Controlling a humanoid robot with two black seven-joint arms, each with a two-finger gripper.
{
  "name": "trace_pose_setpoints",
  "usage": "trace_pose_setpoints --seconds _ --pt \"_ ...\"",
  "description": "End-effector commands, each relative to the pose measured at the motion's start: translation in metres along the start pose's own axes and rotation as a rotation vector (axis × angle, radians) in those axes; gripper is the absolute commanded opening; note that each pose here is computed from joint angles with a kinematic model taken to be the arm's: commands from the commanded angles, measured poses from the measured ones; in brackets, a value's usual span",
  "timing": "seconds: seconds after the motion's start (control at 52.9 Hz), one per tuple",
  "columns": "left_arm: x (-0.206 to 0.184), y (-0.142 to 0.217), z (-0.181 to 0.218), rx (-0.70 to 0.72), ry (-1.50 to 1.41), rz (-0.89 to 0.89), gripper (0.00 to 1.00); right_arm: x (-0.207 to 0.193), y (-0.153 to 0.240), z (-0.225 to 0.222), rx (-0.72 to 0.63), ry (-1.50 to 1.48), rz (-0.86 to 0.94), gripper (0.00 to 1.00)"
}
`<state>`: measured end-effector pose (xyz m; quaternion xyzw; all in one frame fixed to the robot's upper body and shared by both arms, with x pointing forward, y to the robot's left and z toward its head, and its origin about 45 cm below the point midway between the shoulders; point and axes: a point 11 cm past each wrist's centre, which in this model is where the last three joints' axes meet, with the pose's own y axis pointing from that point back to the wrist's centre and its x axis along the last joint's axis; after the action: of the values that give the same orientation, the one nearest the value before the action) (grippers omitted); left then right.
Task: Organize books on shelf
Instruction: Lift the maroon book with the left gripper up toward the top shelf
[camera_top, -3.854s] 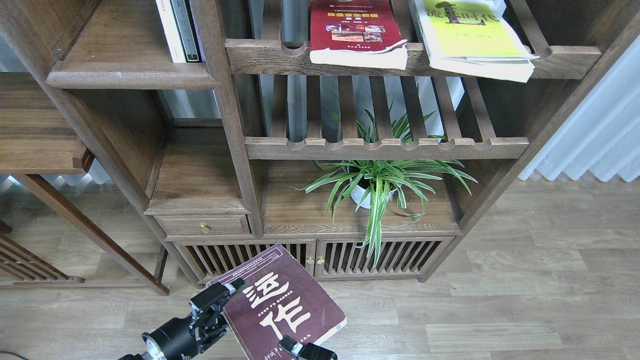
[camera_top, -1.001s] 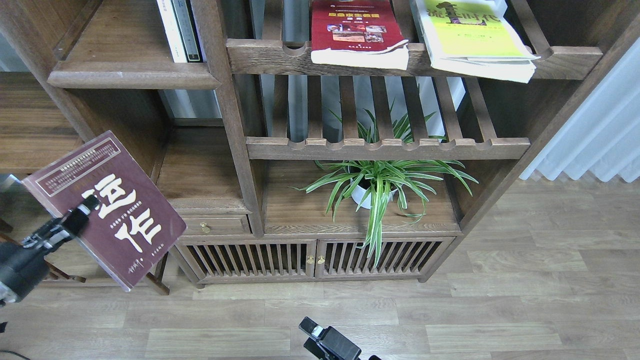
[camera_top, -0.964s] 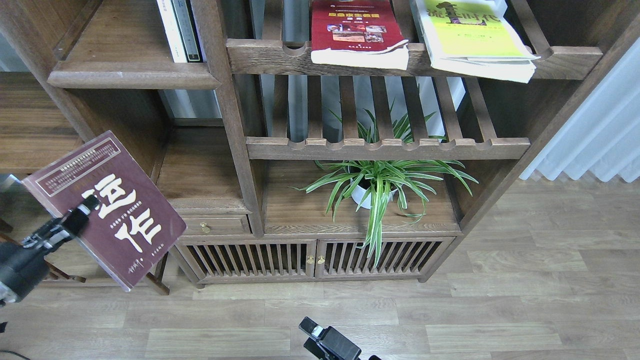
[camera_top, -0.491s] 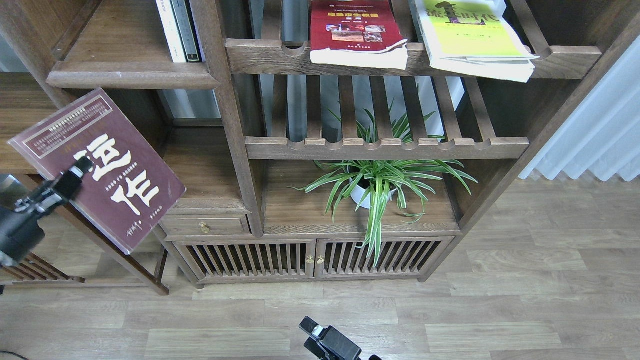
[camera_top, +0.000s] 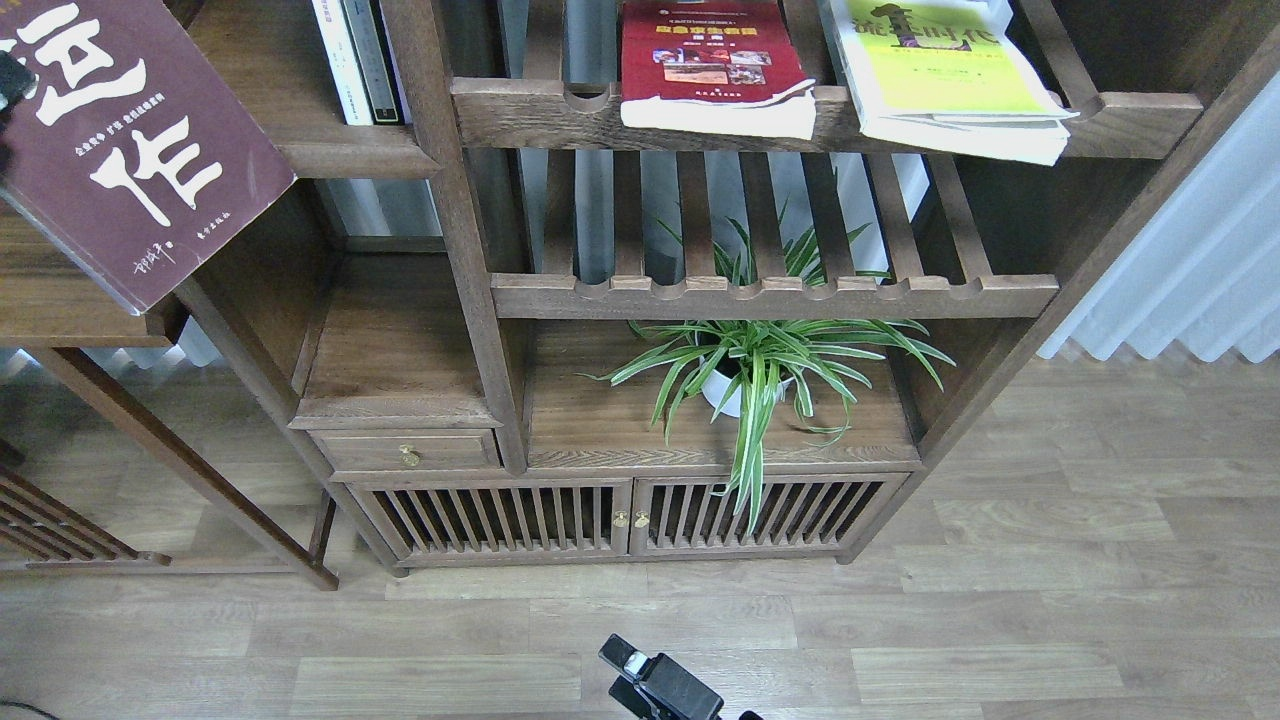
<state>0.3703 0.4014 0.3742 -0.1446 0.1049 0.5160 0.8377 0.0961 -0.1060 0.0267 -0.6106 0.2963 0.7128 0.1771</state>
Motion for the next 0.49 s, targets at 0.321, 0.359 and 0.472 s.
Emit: trace_pose_setpoints --seconds 0.321,0.359,0.472 --pt "-0.029 -0.035 0.037 -0.011 -0.122 -0.086 0.04 0.000 0.000 0.000 0.000 0.000 0.000 0.99" --pt "-0.027 -0.033 0.041 -0.011 -0.133 -0.079 0.04 0.000 0.000 0.000 0.000 0.000 0.000 0.99" --pt "-0.019 -0.020 0.065 -0.033 -0.187 -0.042 0.04 0.000 0.000 0.000 0.000 0.000 0.000 0.99"
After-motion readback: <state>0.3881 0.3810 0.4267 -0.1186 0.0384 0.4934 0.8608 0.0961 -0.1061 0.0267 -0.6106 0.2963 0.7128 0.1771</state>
